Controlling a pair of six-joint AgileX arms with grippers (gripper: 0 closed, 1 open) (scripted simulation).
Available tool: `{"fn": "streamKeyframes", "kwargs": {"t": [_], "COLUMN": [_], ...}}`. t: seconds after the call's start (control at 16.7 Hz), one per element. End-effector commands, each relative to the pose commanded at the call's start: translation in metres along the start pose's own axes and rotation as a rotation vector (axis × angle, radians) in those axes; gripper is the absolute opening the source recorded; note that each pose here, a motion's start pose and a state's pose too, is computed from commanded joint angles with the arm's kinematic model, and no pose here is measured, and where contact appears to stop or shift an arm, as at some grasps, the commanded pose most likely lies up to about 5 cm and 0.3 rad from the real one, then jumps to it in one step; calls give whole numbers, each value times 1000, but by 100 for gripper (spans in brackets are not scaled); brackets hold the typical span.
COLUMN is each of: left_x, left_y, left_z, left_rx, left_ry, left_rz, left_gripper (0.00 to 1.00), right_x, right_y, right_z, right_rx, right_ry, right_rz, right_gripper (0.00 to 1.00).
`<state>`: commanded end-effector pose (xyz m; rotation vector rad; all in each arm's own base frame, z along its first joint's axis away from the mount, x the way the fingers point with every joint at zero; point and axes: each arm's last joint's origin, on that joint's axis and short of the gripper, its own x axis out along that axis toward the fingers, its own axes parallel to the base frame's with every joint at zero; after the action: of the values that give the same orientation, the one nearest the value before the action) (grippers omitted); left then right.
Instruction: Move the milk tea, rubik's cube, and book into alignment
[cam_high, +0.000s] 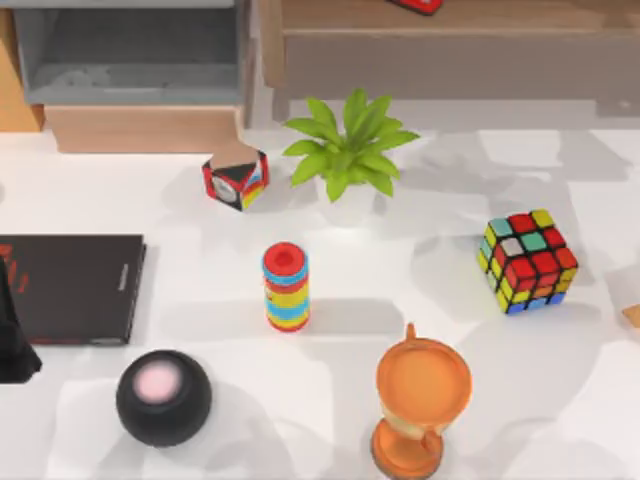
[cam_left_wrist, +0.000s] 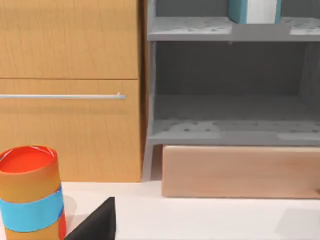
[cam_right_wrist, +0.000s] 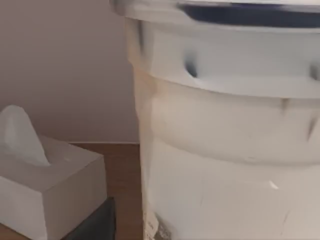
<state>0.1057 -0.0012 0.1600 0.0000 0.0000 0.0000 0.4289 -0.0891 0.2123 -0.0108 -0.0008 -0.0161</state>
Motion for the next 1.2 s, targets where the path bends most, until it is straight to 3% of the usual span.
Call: {"fn": "streamKeyframes", "kwargs": {"t": [0.3, 0.6, 1.2], "left_x": [0, 0, 0], "left_y": [0, 0, 0], "left_z": [0, 0, 0], "left_rx": [0, 0, 0], "left_ry": [0, 0, 0], "left_rz": [0, 0, 0], "left_gripper": [100, 100, 100], "right_x": [36, 39, 39], "right_y": [1, 1, 1], "right_z": [0, 0, 0], "right_rx": [0, 0, 0], "right_ry": [-2, 0, 0], "right_rz": [0, 0, 0], "right_gripper": [100, 100, 25]}}
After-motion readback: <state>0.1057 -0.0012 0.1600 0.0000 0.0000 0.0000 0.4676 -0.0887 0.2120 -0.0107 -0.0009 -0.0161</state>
